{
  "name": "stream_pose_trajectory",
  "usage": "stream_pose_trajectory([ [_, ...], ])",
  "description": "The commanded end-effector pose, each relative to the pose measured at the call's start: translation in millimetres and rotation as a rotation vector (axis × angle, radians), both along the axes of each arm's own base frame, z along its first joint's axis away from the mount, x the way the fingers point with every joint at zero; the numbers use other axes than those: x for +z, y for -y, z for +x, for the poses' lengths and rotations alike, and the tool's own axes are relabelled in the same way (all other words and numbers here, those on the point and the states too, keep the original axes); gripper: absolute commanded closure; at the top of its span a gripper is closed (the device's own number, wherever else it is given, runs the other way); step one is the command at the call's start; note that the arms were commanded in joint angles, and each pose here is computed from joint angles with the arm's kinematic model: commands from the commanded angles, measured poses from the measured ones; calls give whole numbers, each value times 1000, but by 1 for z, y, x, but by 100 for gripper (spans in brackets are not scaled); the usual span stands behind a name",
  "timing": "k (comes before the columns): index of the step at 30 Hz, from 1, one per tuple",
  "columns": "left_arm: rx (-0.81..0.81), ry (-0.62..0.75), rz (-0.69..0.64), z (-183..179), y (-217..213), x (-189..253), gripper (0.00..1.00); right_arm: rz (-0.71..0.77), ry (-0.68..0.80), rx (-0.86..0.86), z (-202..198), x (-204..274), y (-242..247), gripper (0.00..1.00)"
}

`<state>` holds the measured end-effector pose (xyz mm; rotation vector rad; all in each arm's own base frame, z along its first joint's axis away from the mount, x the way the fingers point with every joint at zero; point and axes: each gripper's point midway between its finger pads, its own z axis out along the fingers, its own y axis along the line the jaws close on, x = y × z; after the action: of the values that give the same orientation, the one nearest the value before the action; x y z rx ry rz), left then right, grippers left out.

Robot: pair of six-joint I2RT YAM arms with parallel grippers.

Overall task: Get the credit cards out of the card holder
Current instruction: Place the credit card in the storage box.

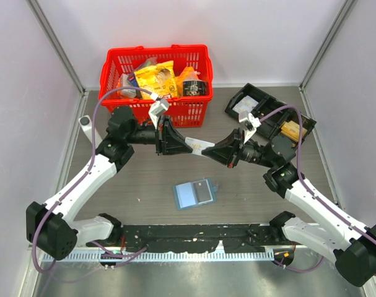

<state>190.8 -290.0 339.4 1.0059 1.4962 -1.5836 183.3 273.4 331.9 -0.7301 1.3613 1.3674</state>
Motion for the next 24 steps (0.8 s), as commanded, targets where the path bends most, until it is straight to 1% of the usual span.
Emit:
stream_pose_trajectory([
  [1,121,43,78,21,-3,-7,68,7,13,-80,15,8,11,99],
  [2,171,29,109,28,-5,-13,56,-4,13,-96,18,7,13,99],
  [5,320,23,168,52,-12,-19,38,-37,-51,-192,39,-5,27,99],
  [7,438,22,208,69,-20,-24,32,-68,-95,-261,53,-14,37,99],
  [10,703,22,282,103,-47,-29,23,-140,-175,-419,84,-33,62,99],
  [12,859,22,332,118,-69,-31,16,-168,-242,-520,104,-49,79,99],
  [13,944,17,362,125,-81,-32,14,-188,-279,-567,116,-60,86,99],
  [14,1012,15,388,131,-93,-33,13,-208,-327,-650,131,-70,102,99],
  [15,1083,14,416,136,-105,-34,13,-231,-375,-685,141,-83,109,99],
  [16,1161,16,435,140,-118,-32,11,-246,-423,-763,154,-90,126,99],
  [17,1210,14,453,142,-127,-32,10,-265,-470,-793,165,-104,132,99],
  [18,1255,11,458,144,-135,-31,10,-245,-493,-850,176,-101,146,99],
  [19,1283,15,463,144,-141,-30,9,-257,-536,-885,187,-114,154,99],
  [20,1312,15,463,145,-145,-29,8,-247,-529,-913,198,-106,161,99],
  [21,1335,20,463,146,-149,-28,8,-275,-554,-929,207,-118,165,99],
  [22,1353,23,462,146,-153,-27,7,-276,-536,-967,219,-109,172,99],
  [23,1371,27,464,146,-157,-26,7,-312,-554,-1007,230,-122,179,99],
  [24,1382,27,465,145,-159,-26,6,-333,-570,-1034,244,-125,184,99],
])
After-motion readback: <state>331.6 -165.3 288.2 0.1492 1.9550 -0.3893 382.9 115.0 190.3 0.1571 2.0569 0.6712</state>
